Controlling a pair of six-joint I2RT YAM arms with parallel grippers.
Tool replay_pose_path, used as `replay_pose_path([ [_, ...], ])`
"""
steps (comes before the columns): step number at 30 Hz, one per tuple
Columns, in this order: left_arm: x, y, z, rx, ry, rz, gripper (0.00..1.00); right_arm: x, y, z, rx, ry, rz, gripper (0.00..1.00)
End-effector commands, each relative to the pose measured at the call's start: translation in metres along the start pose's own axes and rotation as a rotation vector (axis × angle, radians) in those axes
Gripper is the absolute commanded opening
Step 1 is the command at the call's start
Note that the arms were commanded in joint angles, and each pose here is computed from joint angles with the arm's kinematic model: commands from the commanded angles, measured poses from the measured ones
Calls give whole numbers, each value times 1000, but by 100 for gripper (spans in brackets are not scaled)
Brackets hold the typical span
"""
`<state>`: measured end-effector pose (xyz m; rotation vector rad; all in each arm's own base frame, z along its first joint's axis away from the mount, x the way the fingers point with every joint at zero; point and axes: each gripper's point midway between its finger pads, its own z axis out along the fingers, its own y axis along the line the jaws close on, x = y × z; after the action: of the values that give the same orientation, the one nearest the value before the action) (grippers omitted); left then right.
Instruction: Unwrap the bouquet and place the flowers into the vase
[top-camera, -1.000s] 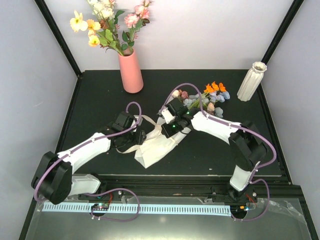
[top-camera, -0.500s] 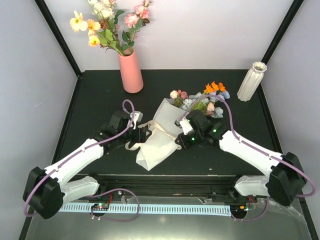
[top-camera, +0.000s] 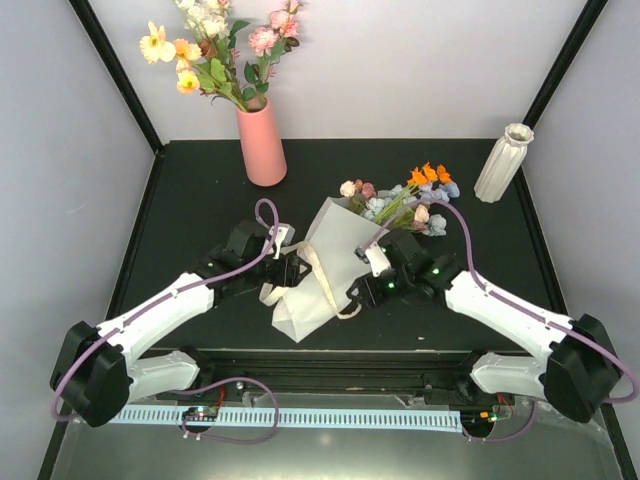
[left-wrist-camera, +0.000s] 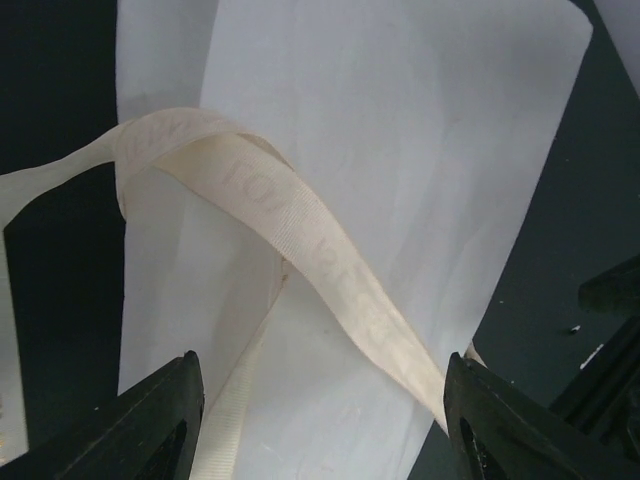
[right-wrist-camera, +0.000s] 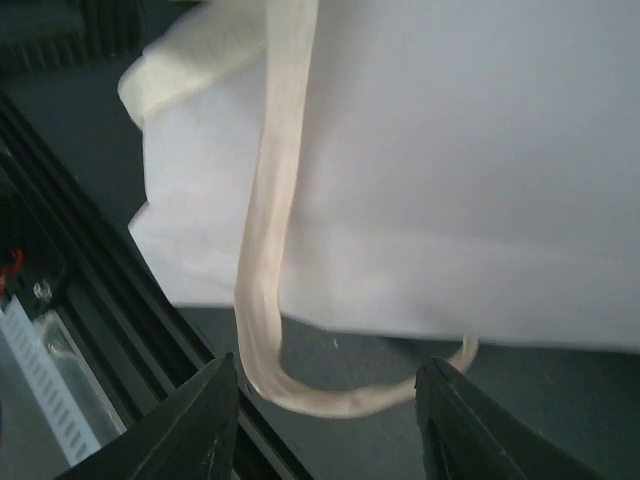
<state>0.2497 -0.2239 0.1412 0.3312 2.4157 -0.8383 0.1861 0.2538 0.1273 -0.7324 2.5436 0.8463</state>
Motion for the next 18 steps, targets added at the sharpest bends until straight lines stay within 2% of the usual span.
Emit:
replay_pose_path([
  [1, -9, 1, -11, -49, -25, 31, 68, -44, 19, 1, -40, -57, -56, 54],
  [9, -4, 24, -44, -211, -54, 58, 68, -96, 27, 34, -63, -46, -71, 56],
  [15, -1, 44, -73, -345, -100, 93, 68, -90, 32, 68, -125, 24, -56, 52],
  [18, -2, 38, -80, -316, -129, 96, 68, -80, 39, 83, -189, 57, -49, 50],
])
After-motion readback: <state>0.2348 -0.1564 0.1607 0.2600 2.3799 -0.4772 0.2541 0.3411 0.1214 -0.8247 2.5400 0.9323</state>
